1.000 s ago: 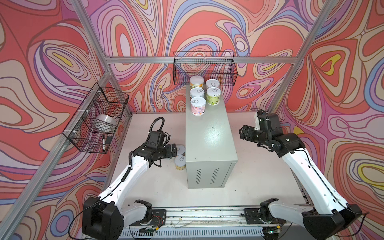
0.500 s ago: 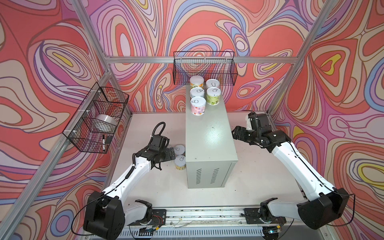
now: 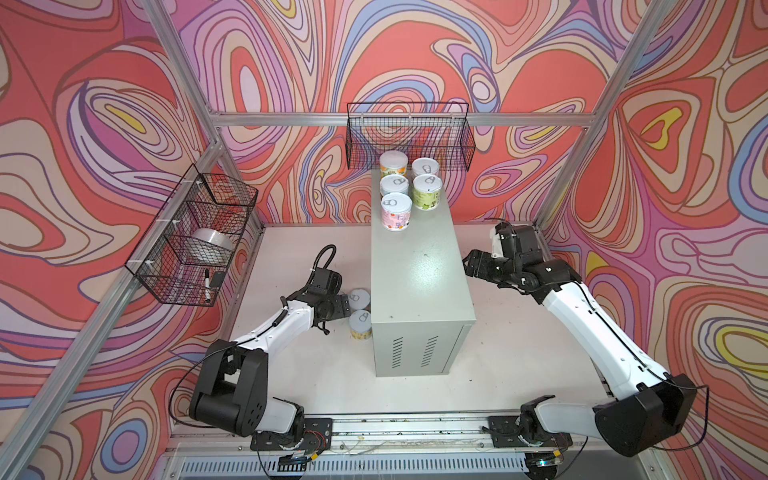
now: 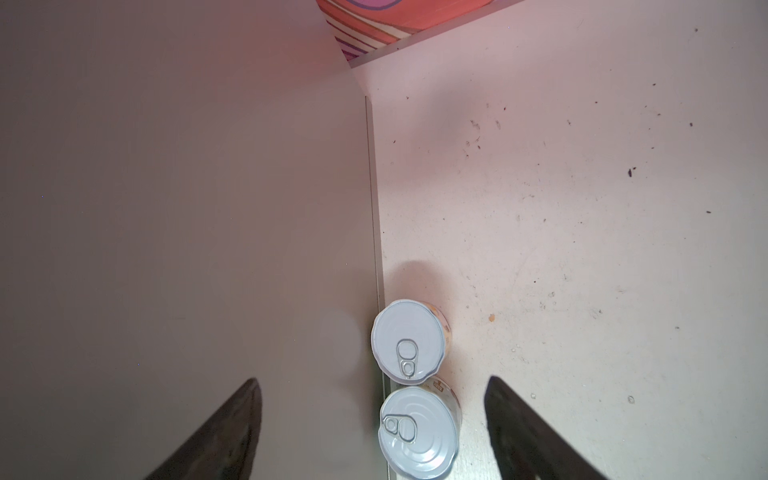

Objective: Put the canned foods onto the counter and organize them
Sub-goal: 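Lower the left gripper and close it on a light-blue can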

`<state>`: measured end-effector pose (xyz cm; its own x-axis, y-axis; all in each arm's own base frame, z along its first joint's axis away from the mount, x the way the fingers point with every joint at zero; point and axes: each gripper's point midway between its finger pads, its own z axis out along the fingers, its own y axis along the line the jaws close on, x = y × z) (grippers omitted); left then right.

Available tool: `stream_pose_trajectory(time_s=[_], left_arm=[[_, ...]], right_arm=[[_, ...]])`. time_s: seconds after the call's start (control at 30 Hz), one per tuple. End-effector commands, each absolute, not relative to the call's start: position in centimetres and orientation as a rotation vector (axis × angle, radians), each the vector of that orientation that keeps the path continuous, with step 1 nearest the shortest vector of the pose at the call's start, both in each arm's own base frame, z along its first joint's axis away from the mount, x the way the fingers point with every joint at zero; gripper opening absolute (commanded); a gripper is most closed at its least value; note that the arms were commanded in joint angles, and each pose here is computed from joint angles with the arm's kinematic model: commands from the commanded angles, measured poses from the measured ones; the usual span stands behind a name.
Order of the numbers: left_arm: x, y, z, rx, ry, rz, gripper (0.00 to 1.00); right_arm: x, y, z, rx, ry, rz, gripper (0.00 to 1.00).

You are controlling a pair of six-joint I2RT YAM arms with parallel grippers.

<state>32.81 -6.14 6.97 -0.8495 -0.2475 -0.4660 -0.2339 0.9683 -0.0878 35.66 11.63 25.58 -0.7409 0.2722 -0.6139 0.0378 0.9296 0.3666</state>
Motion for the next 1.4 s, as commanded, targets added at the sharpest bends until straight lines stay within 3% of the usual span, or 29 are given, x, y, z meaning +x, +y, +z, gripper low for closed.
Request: stream_pose_trajectory(time_s=[0.0,0.73,1.2,1.37], left_arm=[[34.2,-5.0,7.7,-0.395,2.571,0.001,0.95],[40.5,-4.9,6.0,-0.485,2.508,-0.034,0.97],[39.5,-3.8,3.8,-0.53,2.574,0.079,0.86],[39.7,-4.0,3.2,-0.516,2.622,0.09,0.68]], right_arm=[[36.2,11.7,26.1,0.211,2.351,0.436,0.86],[36.9,12.4,24.7,0.201,2.36,0.465,0.86],[36.6,12.2,24.4,0.2,2.353,0.46,0.86],[36.7,12.2,24.7,0.199,2.338,0.461,0.86]])
